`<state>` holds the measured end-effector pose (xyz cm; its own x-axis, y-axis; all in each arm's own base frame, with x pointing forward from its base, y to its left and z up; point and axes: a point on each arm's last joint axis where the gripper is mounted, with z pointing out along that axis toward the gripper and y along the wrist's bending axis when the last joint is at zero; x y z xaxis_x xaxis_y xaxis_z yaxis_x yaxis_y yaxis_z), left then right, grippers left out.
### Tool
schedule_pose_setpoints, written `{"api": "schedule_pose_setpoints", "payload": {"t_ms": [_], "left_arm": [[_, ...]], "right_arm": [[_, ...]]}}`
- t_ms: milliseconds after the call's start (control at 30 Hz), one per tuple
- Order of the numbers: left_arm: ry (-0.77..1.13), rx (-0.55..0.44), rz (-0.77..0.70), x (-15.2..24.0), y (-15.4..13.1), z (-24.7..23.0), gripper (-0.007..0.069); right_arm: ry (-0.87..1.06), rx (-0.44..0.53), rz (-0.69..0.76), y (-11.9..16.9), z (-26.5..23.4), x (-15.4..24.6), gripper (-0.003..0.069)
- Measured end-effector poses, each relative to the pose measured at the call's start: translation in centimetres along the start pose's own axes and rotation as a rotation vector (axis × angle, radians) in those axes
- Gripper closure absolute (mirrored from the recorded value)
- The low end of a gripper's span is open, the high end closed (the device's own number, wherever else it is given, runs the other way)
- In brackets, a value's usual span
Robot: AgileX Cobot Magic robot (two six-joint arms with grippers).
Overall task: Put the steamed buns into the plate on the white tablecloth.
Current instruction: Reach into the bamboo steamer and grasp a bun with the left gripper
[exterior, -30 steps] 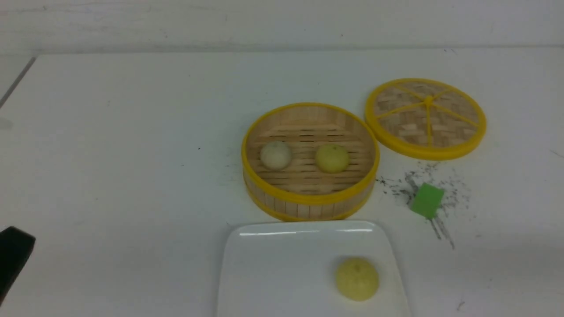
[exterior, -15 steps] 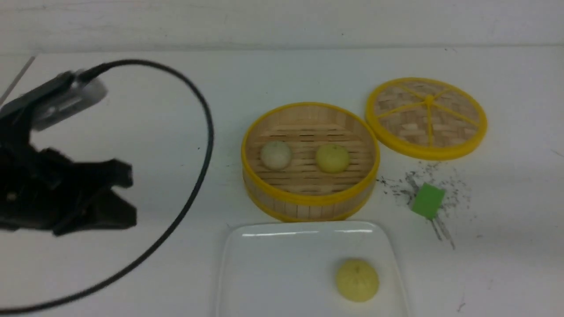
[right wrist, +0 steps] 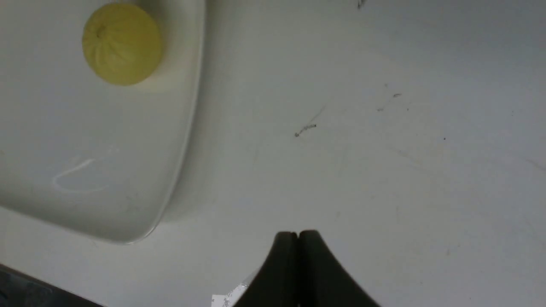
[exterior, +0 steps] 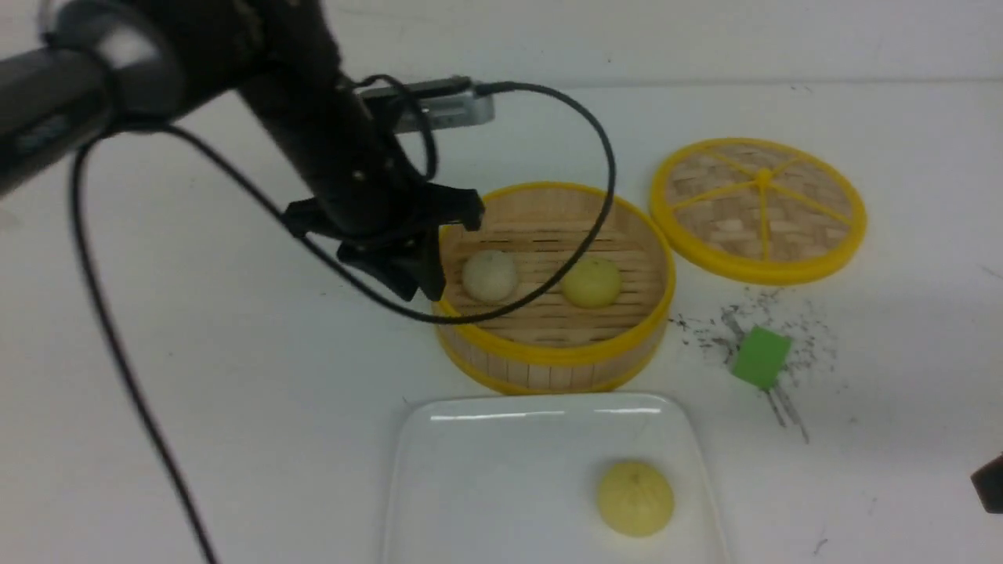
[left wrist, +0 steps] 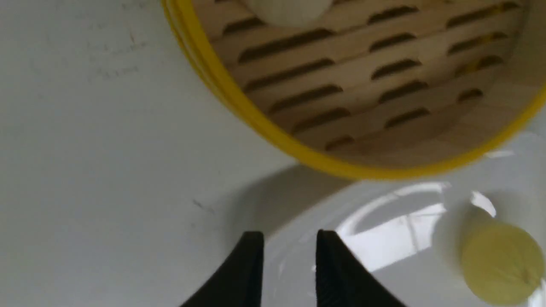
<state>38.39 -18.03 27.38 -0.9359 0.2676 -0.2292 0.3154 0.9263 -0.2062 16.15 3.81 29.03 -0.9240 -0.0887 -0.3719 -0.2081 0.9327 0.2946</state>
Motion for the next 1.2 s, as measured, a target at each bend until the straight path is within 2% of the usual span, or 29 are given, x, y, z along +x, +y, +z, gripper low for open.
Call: {"api": "schedule_pose_setpoints", "payload": {"t_ms": [133,367,633,867,967,1133,1200], "left_arm": [[-0.093,-0.105,0.048,-3.3,-2.5,1.0,0.0283],[-0.126,-0.166,0.126,-3.7,-5.9,1.5,0.0255],[-0.108,-0.236,0.163,-3.9,-6.0,4.1,0.0252],[-0.110,-0.262,0.084,-4.4,-5.4,7.2,0.0258],[-0.094,-0.270,0.080,-4.4,-5.2,8.3,0.0314],[-0.087,-0.271,0.076,-4.3,-5.3,7.6,0.0566],[-0.100,-0.251,0.068,-4.2,-5.6,6.0,0.0596]], "right_arm": [[0.000,0.001,0.000,0.0,0.0,0.0,0.0647],[-0.009,0.005,-0.001,0.0,0.0,-0.1,0.0641],[-0.018,0.007,-0.001,-0.1,0.0,-0.2,0.0631],[-0.019,0.007,-0.001,-0.1,0.0,-0.2,0.0621],[-0.019,0.007,-0.001,-0.1,0.0,-0.2,0.0615],[-0.019,0.007,-0.002,-0.1,0.0,-0.2,0.0609],[-0.019,0.008,-0.006,-0.1,0.0,-0.2,0.0607]]}}
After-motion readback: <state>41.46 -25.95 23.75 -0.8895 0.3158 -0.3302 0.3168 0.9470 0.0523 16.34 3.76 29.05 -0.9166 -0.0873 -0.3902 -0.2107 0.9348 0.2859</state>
